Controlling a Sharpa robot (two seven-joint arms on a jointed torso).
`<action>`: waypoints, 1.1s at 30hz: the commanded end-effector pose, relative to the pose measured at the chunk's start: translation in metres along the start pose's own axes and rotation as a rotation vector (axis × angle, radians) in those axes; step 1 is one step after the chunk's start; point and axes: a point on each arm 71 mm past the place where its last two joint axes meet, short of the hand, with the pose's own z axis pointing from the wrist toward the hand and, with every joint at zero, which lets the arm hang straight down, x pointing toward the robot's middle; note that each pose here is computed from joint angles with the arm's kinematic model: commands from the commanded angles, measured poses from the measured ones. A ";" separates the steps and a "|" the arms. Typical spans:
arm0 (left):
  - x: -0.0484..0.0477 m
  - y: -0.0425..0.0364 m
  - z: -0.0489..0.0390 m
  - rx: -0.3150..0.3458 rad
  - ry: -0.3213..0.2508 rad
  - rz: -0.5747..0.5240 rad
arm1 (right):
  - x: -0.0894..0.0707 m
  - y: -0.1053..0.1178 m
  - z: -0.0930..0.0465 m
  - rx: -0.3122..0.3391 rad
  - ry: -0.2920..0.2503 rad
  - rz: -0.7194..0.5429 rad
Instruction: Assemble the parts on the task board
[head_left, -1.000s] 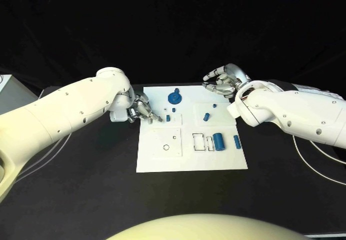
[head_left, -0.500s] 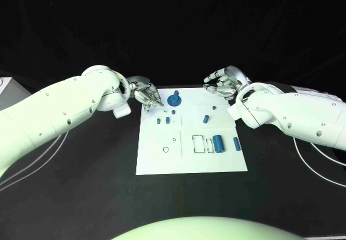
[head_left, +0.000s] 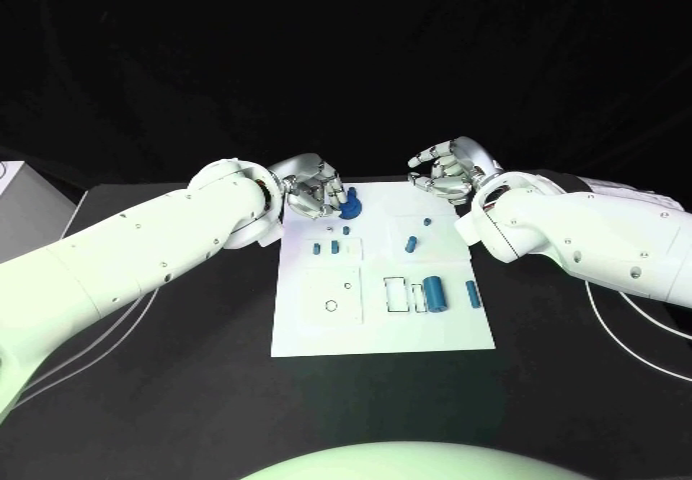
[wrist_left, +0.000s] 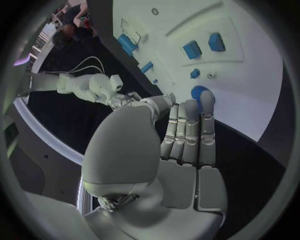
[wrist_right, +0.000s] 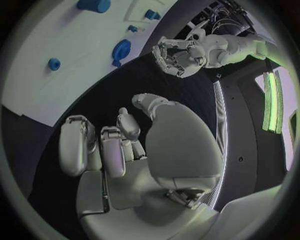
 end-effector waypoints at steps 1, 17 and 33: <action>0.0022 -0.0053 0.0042 0.062 -0.061 0.183 | -0.001 0.002 0.000 -0.031 -0.015 0.011; 0.0335 0.0012 0.0154 -0.007 0.028 0.330 | 0.000 0.006 0.001 -0.061 -0.037 0.021; 0.0393 -0.0004 0.0216 -0.037 0.047 0.340 | 0.002 0.009 0.001 -0.067 -0.038 0.023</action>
